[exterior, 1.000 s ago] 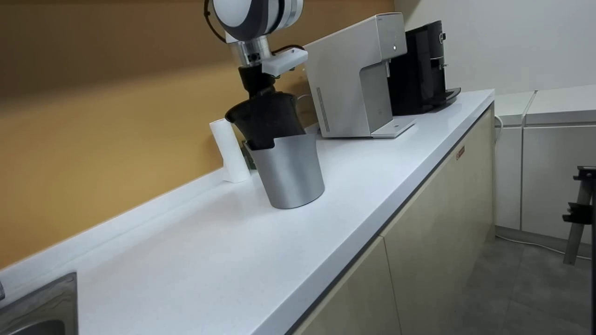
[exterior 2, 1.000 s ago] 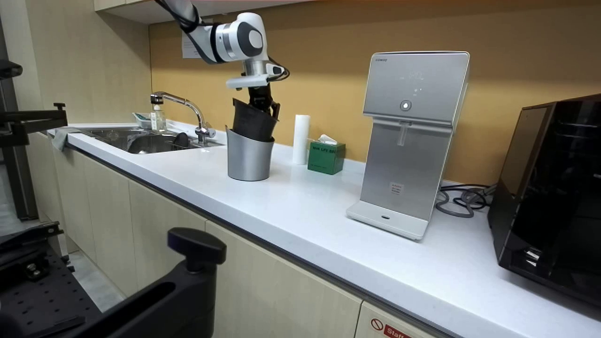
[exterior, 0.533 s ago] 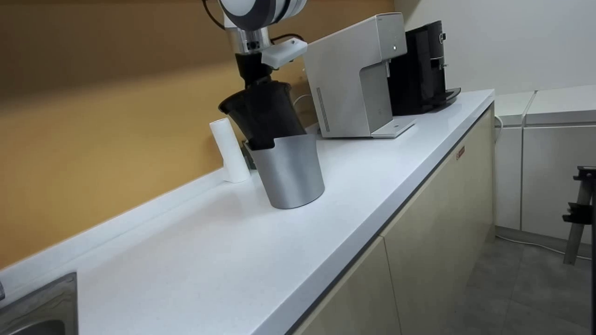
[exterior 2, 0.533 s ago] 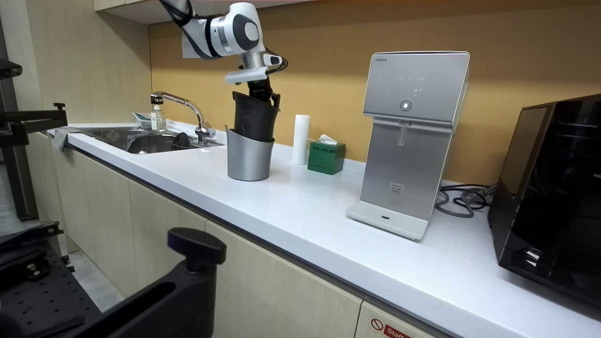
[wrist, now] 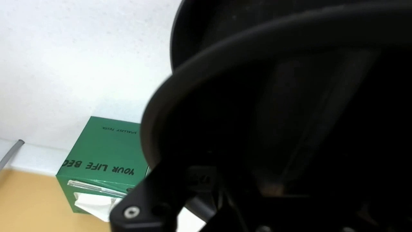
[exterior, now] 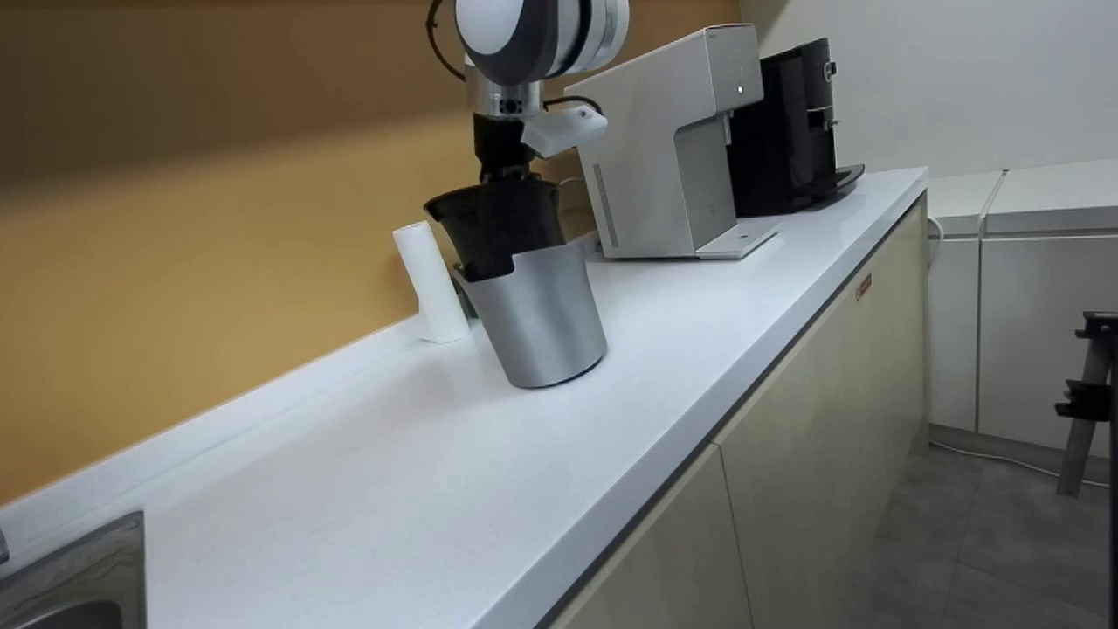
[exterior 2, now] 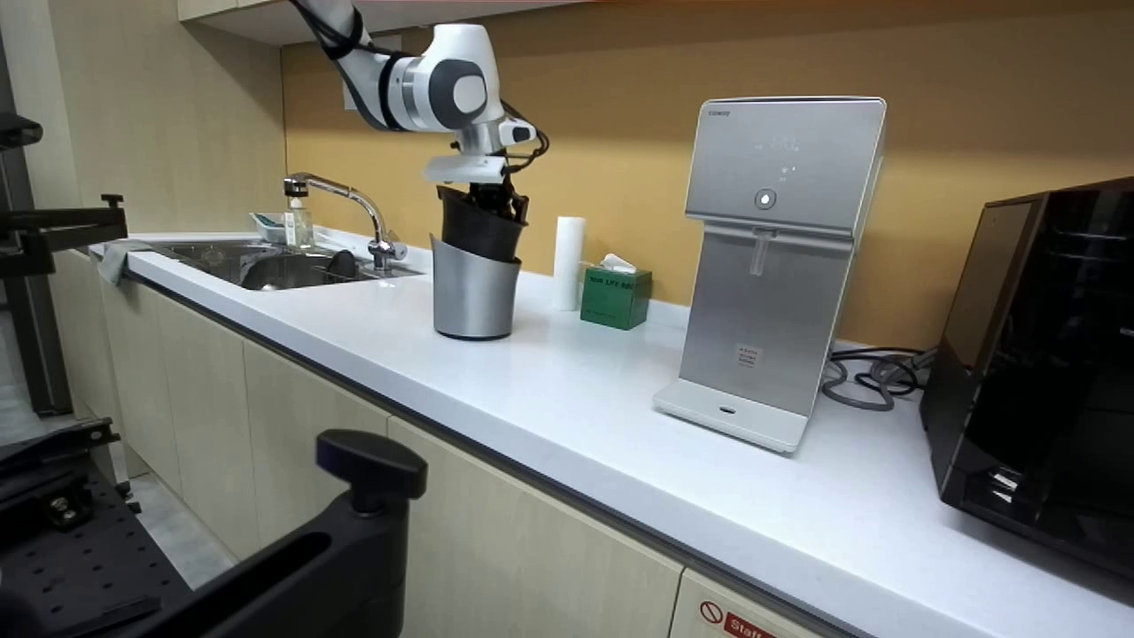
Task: Put the black bin in the grey bin.
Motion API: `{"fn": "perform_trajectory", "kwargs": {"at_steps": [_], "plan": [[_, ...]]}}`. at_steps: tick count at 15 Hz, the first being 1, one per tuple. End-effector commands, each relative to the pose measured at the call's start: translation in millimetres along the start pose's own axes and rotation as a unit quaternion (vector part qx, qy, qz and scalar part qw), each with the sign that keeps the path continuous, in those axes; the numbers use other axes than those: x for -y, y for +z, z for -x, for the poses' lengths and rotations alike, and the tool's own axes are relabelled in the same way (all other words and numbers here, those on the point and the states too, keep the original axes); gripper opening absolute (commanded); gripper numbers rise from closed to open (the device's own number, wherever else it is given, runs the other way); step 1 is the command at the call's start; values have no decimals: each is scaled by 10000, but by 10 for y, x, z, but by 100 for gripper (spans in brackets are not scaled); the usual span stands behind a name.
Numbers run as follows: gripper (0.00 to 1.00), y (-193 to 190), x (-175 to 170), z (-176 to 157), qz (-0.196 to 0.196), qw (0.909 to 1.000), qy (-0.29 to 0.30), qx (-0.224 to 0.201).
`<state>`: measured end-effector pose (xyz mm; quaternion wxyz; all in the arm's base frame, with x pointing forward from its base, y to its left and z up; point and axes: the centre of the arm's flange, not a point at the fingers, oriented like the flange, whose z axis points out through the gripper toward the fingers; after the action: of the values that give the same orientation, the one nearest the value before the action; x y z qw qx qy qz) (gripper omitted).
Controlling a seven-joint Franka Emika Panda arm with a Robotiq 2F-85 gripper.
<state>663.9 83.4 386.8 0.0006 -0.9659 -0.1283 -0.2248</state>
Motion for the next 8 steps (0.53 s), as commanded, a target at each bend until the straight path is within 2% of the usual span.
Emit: {"fn": "perform_trajectory", "kwargs": {"at_steps": [1, 8], "plan": [[2, -109, -40, 217, -234, 9994, -56, -254], [2, -17, 44, 305, -350, 9962, -791, 42]]}}
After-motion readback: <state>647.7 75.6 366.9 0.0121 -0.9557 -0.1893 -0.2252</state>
